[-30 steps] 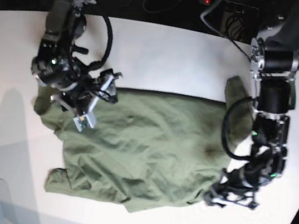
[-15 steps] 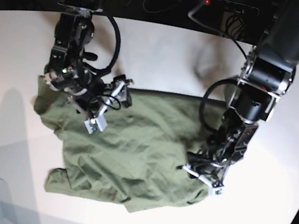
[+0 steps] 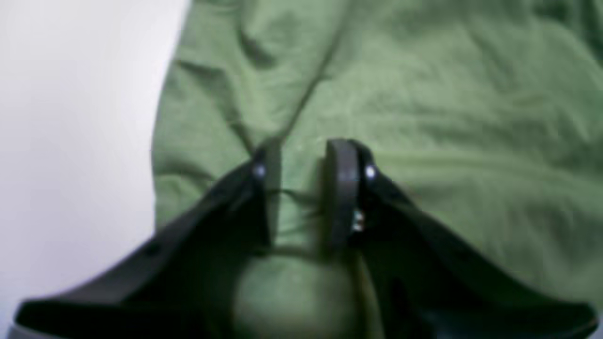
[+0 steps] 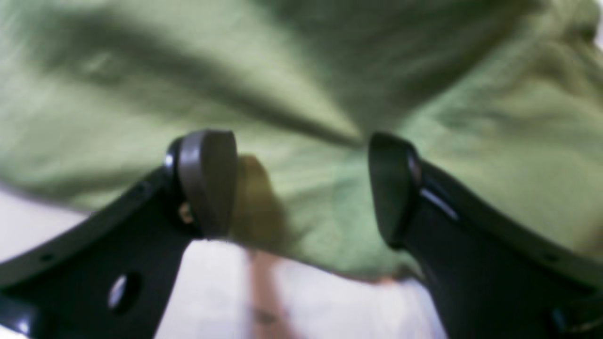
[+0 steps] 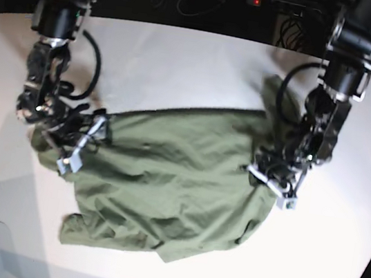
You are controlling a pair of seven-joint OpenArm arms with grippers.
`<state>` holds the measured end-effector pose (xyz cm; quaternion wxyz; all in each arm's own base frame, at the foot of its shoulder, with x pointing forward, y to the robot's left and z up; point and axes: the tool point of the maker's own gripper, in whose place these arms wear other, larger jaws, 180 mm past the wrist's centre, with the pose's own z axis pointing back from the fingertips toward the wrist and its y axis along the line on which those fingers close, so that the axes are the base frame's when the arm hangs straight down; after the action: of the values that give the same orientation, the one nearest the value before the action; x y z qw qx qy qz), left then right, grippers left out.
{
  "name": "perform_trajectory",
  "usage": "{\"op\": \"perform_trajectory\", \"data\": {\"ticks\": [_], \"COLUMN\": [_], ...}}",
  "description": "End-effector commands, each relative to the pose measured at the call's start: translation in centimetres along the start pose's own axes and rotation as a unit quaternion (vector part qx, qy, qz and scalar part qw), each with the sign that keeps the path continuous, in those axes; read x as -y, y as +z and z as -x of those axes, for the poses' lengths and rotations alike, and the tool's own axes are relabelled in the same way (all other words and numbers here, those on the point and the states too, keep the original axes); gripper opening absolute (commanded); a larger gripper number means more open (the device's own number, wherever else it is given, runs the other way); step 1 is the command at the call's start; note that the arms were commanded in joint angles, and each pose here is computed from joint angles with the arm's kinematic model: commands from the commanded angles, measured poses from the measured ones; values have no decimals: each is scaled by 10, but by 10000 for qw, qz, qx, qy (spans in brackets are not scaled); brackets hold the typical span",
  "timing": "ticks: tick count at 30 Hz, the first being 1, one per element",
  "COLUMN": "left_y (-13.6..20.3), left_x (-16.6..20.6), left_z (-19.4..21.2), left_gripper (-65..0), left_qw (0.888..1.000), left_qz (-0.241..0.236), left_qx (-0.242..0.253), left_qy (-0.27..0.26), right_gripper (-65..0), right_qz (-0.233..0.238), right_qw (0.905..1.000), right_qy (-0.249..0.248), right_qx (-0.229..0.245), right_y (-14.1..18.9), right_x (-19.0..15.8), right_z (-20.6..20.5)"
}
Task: Layout the t-shirt on the table in an organized manner, then fold the t-shirt properly
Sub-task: 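Grasp the t-shirt body with both grippers and pull it outward, then pull the t-shirt edge with the left gripper to spread it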
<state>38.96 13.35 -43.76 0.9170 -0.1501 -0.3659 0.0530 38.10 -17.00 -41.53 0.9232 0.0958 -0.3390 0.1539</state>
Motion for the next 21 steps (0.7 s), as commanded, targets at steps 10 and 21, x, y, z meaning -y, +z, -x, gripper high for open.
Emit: {"op": "perform_trajectory", "data": {"ticks": [10, 21], "left_y": [103, 89], "left_x": [97, 67], "left_z": [64, -56], "left_gripper": [-498, -498], "left_qw": [9895, 9923], "left_qz": [1246, 924], "left_qx": [-656, 746], "left_qy": [-334, 357], "right_gripper": [-210, -208], "right_qz": [710, 1375], "right_qw": [9933, 9836], "right_qy": [-151, -186], "right_qx": [898, 1150], "right_y": [28, 84], "right_x": [110, 148], "right_z": [-89, -97]}}
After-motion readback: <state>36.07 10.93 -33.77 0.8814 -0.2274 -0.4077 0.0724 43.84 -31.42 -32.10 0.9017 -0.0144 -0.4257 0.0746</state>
